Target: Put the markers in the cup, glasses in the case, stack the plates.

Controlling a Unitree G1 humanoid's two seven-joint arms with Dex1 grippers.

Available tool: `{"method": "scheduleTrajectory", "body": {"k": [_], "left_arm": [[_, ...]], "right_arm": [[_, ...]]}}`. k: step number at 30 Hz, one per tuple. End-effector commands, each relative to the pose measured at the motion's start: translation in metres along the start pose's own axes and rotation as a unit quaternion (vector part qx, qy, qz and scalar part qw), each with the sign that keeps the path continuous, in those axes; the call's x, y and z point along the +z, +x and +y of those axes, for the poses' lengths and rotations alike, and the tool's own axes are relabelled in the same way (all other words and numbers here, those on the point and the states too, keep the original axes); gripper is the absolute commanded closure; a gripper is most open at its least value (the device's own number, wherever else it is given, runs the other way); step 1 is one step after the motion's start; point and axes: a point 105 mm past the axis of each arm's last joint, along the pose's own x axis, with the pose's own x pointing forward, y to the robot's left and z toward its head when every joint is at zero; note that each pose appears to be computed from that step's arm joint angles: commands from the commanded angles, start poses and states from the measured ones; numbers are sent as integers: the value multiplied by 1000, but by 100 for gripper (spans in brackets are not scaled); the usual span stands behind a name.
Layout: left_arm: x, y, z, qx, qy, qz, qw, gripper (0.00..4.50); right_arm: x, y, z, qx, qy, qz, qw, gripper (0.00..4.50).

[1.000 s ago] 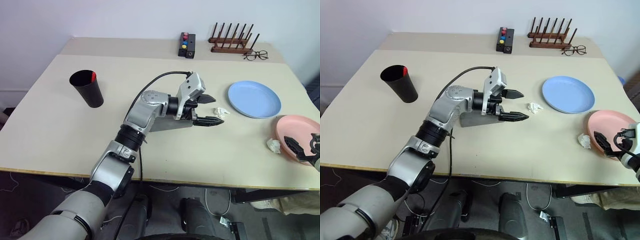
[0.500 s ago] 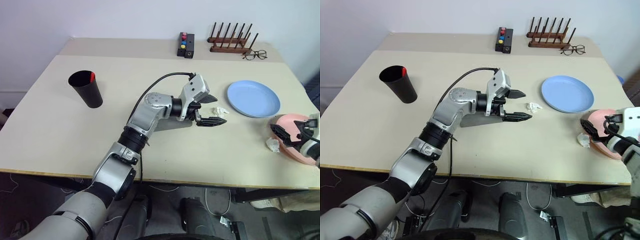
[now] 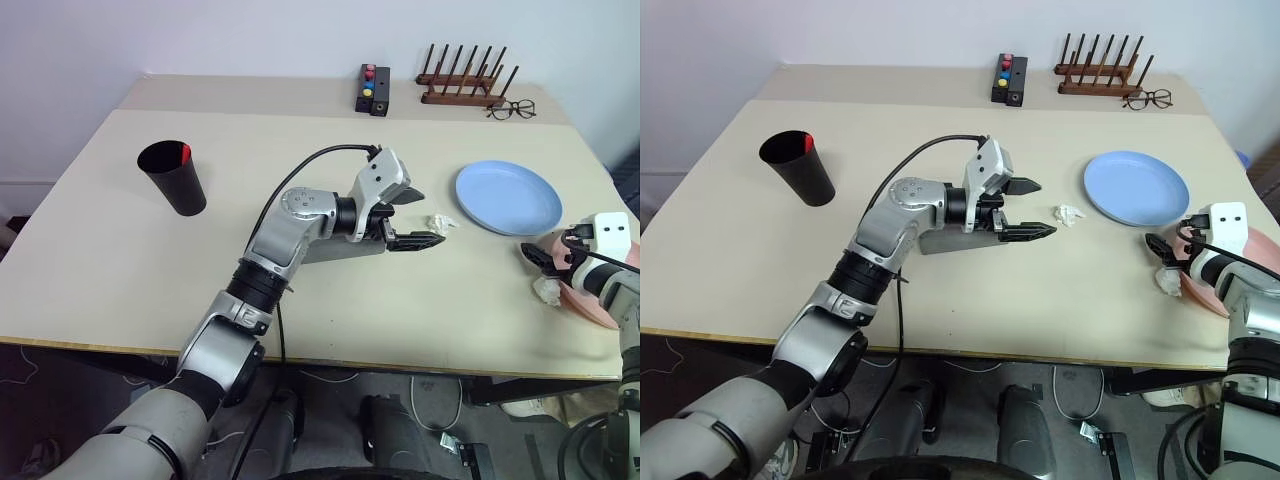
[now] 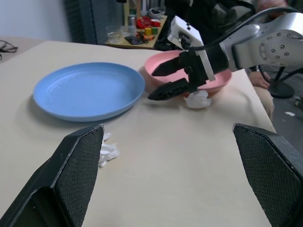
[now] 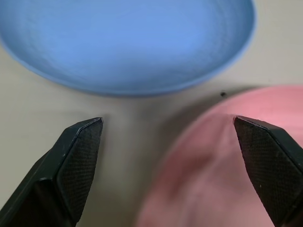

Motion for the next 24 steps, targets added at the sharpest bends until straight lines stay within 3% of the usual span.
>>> {"method": "scheduleTrajectory", "body": {"k": [1,4,7,14,24], "left_arm": [[11,1,-4,-3,13,-16,1000,4],[11,1,-4,-3,13,-17,1000,4],[12,2,-4,-4,12,-18,1000,0],[12,4,-5,-8,12,-19,1000,0],[10,6,-7,-9,9,-19,1000,0]], "right_arm": [[23,-12,-16,-26,-17,-31,999,0],[18,-16,-19,-30,-18,-24,999,0],[11,-20,-24,-46,-26,-8,999,85],[10,-26,-22,-44,-33,0,998,433],[31,-30,-11,-52,-83,-32,995,443]]}}
